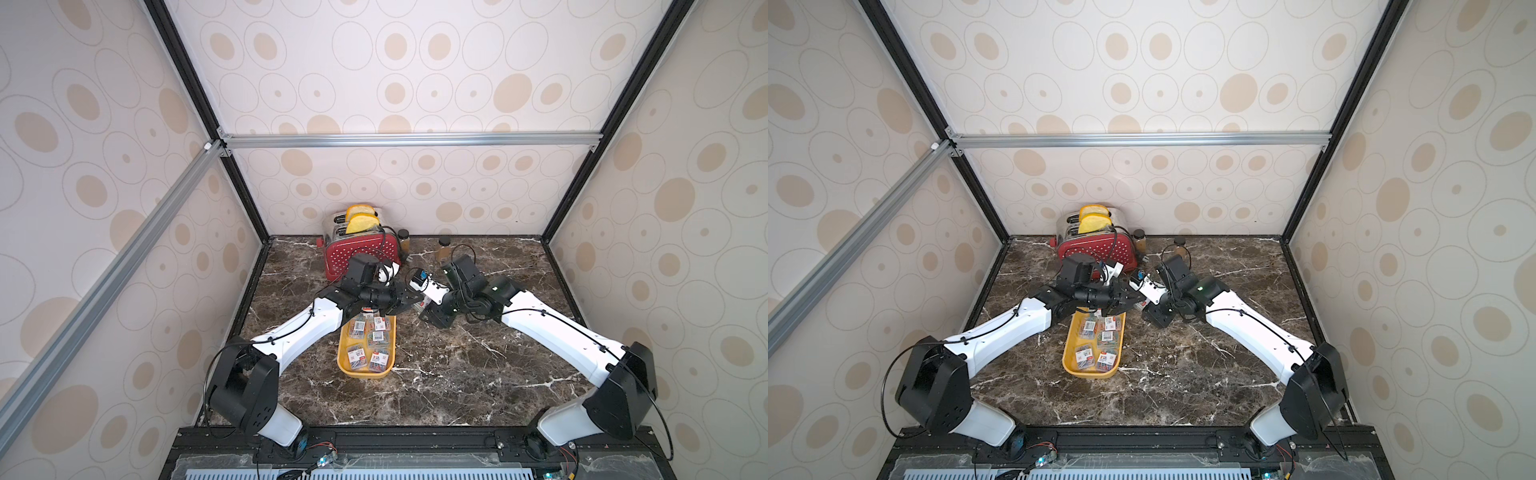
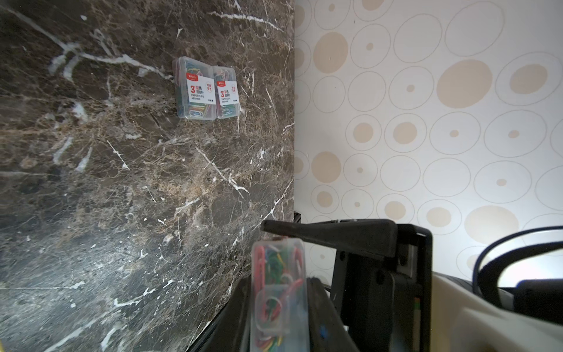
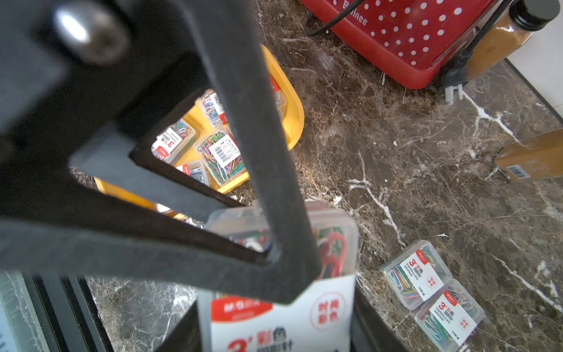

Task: Take the paper clips out of the storage box
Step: Pick up the boxed paper clips from the storage box.

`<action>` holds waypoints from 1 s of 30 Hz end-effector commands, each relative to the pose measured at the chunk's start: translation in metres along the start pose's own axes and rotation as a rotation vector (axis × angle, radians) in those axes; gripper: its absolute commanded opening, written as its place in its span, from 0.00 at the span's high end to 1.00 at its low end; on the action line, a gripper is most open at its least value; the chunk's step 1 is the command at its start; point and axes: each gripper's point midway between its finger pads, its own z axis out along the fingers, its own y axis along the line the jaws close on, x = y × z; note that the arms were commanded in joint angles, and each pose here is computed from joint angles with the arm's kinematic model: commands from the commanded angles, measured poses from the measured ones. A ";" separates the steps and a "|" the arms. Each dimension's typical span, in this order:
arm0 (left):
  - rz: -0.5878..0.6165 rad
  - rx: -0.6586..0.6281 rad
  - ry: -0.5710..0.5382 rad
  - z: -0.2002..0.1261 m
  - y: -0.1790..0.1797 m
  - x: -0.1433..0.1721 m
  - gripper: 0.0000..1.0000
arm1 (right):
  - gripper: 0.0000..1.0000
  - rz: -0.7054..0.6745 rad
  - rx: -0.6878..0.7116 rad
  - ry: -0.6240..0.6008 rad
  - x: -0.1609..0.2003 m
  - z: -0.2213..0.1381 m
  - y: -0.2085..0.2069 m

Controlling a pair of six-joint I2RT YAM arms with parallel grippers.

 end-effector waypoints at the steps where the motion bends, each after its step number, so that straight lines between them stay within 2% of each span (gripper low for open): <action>1: 0.179 -0.013 0.072 0.002 -0.003 0.010 0.81 | 0.36 0.029 -0.031 -0.079 -0.022 -0.031 0.008; 3: 0.217 -0.013 0.099 0.002 -0.004 0.012 0.81 | 0.27 0.039 -0.039 -0.103 -0.024 -0.049 0.010; 6: 0.264 -0.020 0.130 0.001 -0.005 0.016 0.83 | 0.22 0.073 -0.066 -0.159 -0.027 -0.077 0.012; 8: 0.295 -0.018 0.143 -0.001 -0.006 0.018 0.83 | 0.15 0.102 -0.067 -0.195 -0.025 -0.093 0.010; 11: 0.329 -0.012 0.160 -0.003 -0.007 0.022 0.83 | 0.15 0.111 -0.064 -0.201 -0.018 -0.102 0.010; 16: 0.367 0.012 0.178 -0.003 -0.011 0.025 0.84 | 0.15 0.127 -0.089 -0.162 -0.002 -0.089 0.015; 22: 0.388 0.047 0.207 -0.002 -0.016 0.027 0.85 | 0.15 0.139 -0.120 -0.176 0.006 -0.068 0.019; 30: 0.380 0.065 0.230 0.005 -0.018 0.026 0.86 | 0.15 0.122 -0.073 -0.168 0.006 -0.049 0.021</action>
